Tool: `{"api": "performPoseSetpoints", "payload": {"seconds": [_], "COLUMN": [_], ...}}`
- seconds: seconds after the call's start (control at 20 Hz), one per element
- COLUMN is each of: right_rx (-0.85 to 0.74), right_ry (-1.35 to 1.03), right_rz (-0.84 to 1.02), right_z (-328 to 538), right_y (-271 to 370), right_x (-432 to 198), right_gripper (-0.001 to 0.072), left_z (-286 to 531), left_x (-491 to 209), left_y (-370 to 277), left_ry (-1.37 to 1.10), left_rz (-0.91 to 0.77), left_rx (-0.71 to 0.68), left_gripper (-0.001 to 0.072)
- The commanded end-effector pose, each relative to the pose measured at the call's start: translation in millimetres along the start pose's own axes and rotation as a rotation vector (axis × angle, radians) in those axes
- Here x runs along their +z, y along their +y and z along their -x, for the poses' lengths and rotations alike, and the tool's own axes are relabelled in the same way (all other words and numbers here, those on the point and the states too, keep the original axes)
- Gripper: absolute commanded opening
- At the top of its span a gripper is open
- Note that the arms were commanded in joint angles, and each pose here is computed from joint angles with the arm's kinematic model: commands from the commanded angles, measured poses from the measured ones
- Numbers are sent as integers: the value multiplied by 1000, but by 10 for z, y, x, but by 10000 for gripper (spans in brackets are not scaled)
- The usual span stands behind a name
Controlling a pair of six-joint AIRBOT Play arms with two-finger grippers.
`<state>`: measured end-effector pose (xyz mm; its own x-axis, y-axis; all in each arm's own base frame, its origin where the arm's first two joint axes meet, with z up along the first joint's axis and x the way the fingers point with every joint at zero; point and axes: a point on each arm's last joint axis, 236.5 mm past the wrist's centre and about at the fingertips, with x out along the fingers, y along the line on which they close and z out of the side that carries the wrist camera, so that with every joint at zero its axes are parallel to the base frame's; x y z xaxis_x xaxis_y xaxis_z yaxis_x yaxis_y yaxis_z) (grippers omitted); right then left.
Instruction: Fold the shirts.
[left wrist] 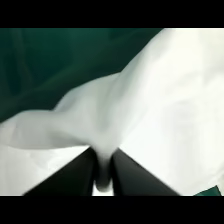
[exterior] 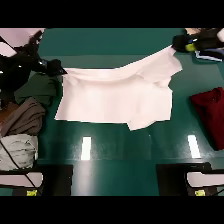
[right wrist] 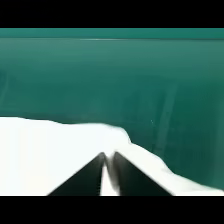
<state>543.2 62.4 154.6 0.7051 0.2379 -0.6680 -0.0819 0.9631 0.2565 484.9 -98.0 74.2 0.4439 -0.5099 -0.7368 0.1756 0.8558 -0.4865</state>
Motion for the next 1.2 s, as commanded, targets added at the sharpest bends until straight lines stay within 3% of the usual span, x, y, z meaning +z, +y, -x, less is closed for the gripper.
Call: {"api": "performPoseSetpoints", "payload": {"seconds": [0.0, 0.2, 0.3, 0.35, 0.4, 0.6, 0.85, 1.15], "right_rx": [12, 98, 147, 151, 154, 171, 185, 208], "right_ry": [32, 79, 98, 110, 122, 148, 113, 162], "right_rz": [-66, -172, -160, -150, -135, -72, -38, -16], "right_z": [-454, -232, -27, 76, 159, 441, 639, 661], "right_y": [-101, -125, -95, -95, -91, 43, 200, 330], "right_x": [-157, -194, -199, -216, -237, -293, -220, -345], "right_gripper": [393, 383, 334, 311, 312, 311, 311, 311], "left_z": [-191, 256, 497, 570, 621, 562, 302, 190], "left_x": [90, 126, -107, -256, -432, -1190, -2128, -2140], "left_y": [216, 305, 388, 452, 585, 946, 1004, 1212], "left_ry": [-28, 24, 134, 193, 254, 375, 469, 412], "left_rz": [24, 27, 54, 70, 91, 194, 252, 283], "left_rx": [31, 17, -5, -7, 21, 128, 125, 198], "left_gripper": [502, 517, 500, 398, 367, 367, 367, 367]}}
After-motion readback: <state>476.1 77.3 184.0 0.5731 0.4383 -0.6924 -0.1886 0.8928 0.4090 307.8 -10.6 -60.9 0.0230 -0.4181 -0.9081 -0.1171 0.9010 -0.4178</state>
